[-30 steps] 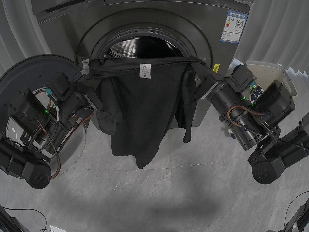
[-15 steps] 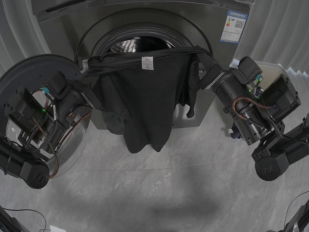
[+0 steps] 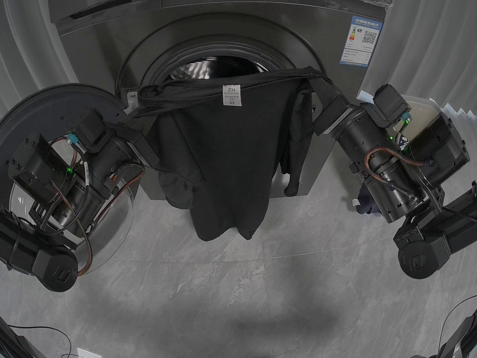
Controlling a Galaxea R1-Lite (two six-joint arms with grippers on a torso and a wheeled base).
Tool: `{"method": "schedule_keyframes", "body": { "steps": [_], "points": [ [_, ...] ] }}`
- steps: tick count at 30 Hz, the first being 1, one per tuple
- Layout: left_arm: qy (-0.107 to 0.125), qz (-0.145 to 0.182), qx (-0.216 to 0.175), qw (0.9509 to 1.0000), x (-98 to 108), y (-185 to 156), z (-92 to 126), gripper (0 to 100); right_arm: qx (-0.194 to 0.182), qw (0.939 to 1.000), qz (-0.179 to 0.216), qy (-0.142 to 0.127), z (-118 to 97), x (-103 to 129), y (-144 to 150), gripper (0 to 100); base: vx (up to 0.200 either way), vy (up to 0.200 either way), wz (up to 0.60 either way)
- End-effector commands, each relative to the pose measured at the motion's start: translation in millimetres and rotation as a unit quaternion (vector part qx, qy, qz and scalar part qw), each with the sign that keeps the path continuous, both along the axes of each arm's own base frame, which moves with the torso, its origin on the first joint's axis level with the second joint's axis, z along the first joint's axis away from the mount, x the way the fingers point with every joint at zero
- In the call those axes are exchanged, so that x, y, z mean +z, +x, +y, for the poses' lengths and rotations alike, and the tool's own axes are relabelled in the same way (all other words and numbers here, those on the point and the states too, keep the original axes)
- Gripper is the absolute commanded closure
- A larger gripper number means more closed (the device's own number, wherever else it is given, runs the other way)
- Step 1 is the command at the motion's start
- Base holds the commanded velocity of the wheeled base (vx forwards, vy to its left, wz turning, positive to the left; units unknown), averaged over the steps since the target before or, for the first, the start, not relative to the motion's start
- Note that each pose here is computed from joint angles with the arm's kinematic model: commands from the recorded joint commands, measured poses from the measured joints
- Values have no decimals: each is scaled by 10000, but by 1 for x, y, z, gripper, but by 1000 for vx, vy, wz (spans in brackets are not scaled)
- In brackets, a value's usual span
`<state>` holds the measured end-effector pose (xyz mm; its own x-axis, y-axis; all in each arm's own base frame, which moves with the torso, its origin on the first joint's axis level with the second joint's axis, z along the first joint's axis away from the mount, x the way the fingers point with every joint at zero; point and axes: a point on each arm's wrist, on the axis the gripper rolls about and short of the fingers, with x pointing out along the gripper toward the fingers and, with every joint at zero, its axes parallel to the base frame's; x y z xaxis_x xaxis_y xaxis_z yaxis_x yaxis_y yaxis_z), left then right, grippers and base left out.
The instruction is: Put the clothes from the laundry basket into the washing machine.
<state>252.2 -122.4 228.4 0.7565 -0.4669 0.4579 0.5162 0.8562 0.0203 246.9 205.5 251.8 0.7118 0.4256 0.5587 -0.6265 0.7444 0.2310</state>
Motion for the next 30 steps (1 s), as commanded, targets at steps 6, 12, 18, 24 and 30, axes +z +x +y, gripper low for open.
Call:
{"method": "schedule_keyframes", "body": {
  "steps": [6, 12, 18, 24, 30],
  "points": [
    [-6, 9, -343, 9994, 0, -3, -21, 100, -13, 9999, 86, -86, -2, -6, -1, 100, 0, 0, 0],
    [16, 41, -473, 9989, -4, 6, -35, 100, 132, 9979, 478, -410, 9, -35, 2, 100, 0, 0, 0],
    [-62, -73, -516, 9986, 1, 22, -49, 100, 317, 9908, 978, -883, 33, -80, 9, 0, 0, 0, 0],
    [-140, -170, -492, 9985, 11, 26, -52, 100, 465, 9714, 1701, -1590, 39, -138, 3, 0, 0, 0, 0],
    [-181, -217, -573, 9980, 15, 22, -56, 100, 521, 9633, 1914, -1807, 40, -160, 11, 0, 0, 0, 0]
  ]
}}
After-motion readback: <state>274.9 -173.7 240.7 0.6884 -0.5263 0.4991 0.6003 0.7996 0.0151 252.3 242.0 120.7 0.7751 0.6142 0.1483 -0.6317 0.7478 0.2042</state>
